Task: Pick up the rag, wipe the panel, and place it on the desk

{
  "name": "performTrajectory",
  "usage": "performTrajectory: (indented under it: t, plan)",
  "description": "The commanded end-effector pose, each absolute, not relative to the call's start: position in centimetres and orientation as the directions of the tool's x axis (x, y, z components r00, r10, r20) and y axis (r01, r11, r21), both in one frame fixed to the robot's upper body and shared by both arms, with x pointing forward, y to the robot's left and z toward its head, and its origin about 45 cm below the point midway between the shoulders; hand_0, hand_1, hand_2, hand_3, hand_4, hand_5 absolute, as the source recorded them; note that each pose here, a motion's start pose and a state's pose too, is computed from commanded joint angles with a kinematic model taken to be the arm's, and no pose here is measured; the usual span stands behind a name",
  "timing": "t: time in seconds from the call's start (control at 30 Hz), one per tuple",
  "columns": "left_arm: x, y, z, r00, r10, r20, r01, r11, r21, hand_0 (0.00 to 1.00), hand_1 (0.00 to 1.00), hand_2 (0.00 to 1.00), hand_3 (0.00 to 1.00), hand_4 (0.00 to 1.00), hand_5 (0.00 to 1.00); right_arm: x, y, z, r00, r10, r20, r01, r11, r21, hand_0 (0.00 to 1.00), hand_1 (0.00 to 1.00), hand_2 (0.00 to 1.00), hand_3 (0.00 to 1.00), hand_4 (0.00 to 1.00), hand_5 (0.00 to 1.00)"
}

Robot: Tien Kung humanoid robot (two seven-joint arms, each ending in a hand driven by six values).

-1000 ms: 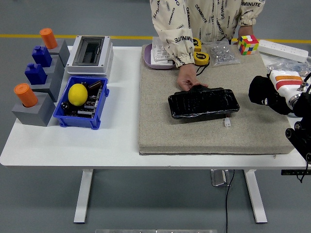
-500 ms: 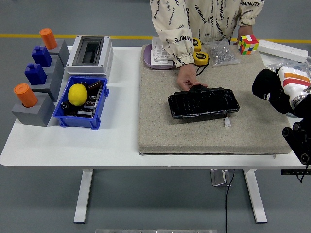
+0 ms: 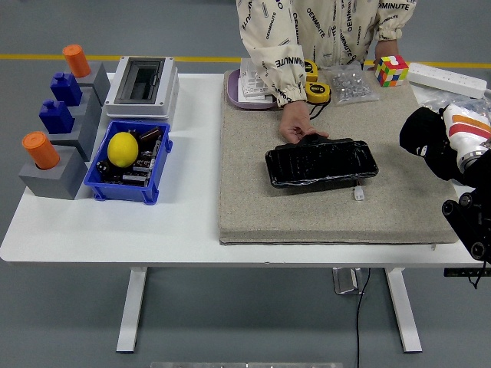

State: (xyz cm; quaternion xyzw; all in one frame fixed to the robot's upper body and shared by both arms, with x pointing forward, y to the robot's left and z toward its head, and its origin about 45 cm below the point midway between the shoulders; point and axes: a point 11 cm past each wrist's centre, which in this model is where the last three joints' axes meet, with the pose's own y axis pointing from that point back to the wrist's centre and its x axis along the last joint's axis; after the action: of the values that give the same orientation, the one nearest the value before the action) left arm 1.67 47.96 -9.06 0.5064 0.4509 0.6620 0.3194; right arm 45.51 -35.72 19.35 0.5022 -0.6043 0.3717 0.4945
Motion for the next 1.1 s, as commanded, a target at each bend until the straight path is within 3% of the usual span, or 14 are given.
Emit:
performTrajectory:
  t: [0.57, 0.6, 1.1]
  plan:
    - [1.9, 47.9, -9.1, -0.284, 0.880, 0.380, 0.028, -0.388, 0.921, 0.650, 0.697, 0.742, 0.567, 0.599, 0.476, 45.3, -35.3, 18.0, 0.081, -0.279, 0.957, -0.966, 0.213, 0.144, 0.261, 0.341, 0.387, 0.429, 0.998, 0.122]
    - [1.9, 47.9, -9.1, -0.284, 0.880, 0.380, 0.028, -0.388, 0.921, 0.651, 0.697, 0.742, 0.567, 0.599, 0.476, 45.3, -35.3, 17.9, 0.089, -0.282, 0.955, -0.965, 0.213, 0.153, 0.285, 0.367, 0.434, 0.459, 0.998, 0.289]
    - [1.6, 47.9, -9.1, -0.285, 0.879, 0.382, 0.034, -0.389, 0.921, 0.652, 0.696, 0.742, 0.566, 0.599, 0.476, 44.3, -35.7, 16.3, 0.127, -0.298, 0.946, -0.953, 0.229, 0.200, 0.285, 0.367, 0.432, 0.459, 0.998, 0.296]
